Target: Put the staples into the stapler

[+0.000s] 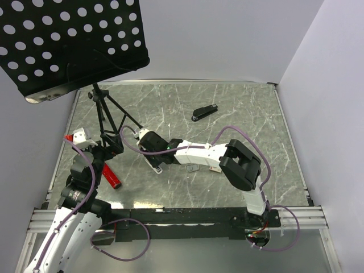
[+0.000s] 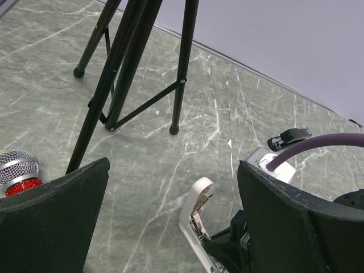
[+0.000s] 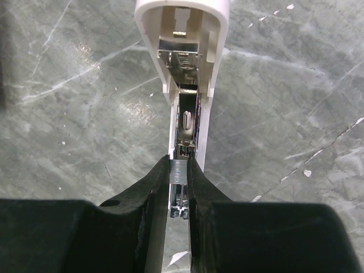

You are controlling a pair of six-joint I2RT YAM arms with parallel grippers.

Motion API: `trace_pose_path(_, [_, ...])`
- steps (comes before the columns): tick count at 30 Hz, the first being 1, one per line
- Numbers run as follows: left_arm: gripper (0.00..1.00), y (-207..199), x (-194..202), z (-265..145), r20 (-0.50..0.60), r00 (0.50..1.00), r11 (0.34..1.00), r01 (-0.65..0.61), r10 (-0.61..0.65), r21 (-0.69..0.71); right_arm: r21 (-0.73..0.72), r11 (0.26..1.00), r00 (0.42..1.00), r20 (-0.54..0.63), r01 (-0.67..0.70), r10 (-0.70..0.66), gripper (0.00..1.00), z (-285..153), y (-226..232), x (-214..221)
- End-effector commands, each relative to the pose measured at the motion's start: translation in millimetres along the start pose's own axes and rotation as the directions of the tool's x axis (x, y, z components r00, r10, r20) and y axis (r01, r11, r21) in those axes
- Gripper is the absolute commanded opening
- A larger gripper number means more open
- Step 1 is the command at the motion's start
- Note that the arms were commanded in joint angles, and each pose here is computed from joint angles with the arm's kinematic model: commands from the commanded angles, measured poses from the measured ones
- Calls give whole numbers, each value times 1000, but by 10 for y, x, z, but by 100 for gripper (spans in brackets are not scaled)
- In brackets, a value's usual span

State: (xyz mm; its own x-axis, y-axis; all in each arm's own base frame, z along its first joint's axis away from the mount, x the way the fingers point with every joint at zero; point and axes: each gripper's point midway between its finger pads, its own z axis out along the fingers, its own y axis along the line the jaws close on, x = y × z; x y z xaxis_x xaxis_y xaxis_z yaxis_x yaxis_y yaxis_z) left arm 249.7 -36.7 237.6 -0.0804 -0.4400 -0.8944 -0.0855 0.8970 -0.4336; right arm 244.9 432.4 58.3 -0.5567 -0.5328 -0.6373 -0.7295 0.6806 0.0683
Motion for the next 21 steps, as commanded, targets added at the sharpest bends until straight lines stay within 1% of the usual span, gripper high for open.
trace_pose_path(1, [99,-58,-68,16,24,1000,1000,1,-1,26,-21,999,996,85,28,-26,15,-179,69,-258])
trace_pose_path(7, [99,-65,-68,13,23,1000,1000,-2,1,31,1,999,996,77,42,-42,15,-151,17,-218])
trace_pose_path(21, [99,-69,-70,13,24,1000,999,-3,2,33,-7,998,997,57,61,-61,15,-109,22,-155])
